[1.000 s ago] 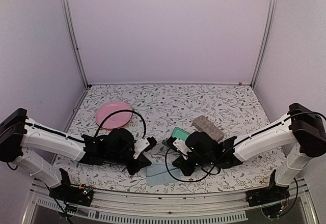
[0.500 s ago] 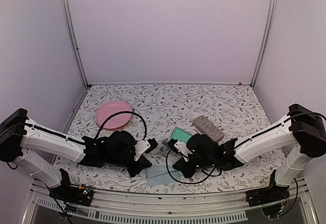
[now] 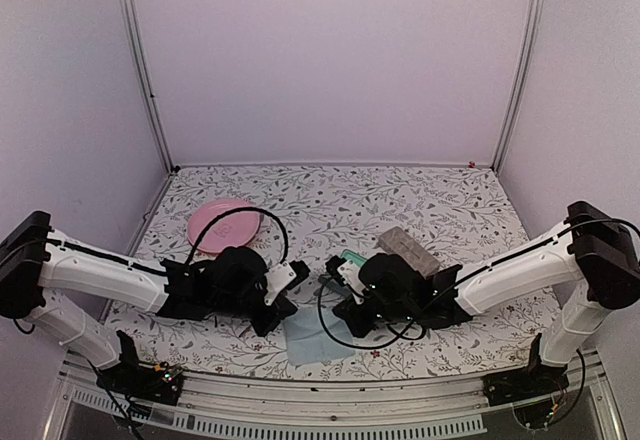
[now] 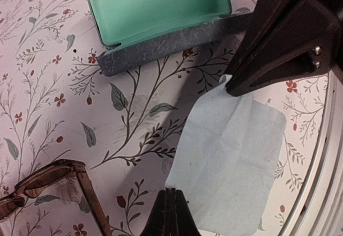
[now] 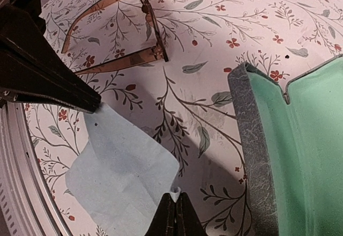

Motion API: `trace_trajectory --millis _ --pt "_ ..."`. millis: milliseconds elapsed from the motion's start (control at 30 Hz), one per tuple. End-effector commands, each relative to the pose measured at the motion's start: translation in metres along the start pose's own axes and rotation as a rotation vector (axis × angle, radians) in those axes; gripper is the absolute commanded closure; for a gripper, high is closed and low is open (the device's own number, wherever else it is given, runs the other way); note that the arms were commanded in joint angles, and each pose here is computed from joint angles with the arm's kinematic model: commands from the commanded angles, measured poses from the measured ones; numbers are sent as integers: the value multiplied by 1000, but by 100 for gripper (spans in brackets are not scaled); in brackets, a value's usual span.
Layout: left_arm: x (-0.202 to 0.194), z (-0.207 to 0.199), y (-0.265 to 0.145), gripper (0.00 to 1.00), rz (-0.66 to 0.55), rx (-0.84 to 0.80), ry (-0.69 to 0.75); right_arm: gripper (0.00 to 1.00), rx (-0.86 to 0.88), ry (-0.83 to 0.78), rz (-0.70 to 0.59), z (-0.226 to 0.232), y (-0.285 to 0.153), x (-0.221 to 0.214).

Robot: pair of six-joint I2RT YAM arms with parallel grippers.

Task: Organize the sunglasses
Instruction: Fold the glasses cleaning cloth at the center of the board.

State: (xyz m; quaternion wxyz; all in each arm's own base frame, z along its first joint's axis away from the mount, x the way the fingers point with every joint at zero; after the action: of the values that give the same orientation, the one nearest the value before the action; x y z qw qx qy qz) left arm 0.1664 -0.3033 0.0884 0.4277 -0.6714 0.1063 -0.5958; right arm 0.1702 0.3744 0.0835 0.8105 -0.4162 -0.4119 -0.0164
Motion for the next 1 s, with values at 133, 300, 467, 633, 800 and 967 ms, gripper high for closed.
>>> trace_trajectory --millis 133,300,467,633,800,967 --pt "4 14 1 100 5 35 18 94 -42 -22 -24 -7 6 11" --pt "0 9 5 100 10 2 23 94 -34 -46 -9 -7 8 7" --pt "-2 4 4 100 0 -27 22 94 -14 -62 -7 -7 5 3" --pt "-4 -1 1 100 -16 -58 17 93 23 -80 -5 -3 3 1" --pt "-7 -6 -1 100 -22 -87 13 92 42 -78 5 -2 3 -4" --pt "-9 -11 -2 100 -32 -110 12 91 69 -65 4 0 -1 -7"
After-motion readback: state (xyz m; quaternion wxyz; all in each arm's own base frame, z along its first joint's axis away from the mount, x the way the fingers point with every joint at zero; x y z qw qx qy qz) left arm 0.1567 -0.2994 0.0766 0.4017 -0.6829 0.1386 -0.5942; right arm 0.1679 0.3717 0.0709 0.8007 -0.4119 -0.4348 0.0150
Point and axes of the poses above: each gripper's point midway between its finger pads, its own y axis out along the fingers, its own z axis along the line the jaws close on, x = y × z, the point moved 3 cm from there along -y, back along the fingers, and after that the axes turned 9 degrees about y, right-handed, at the moved point
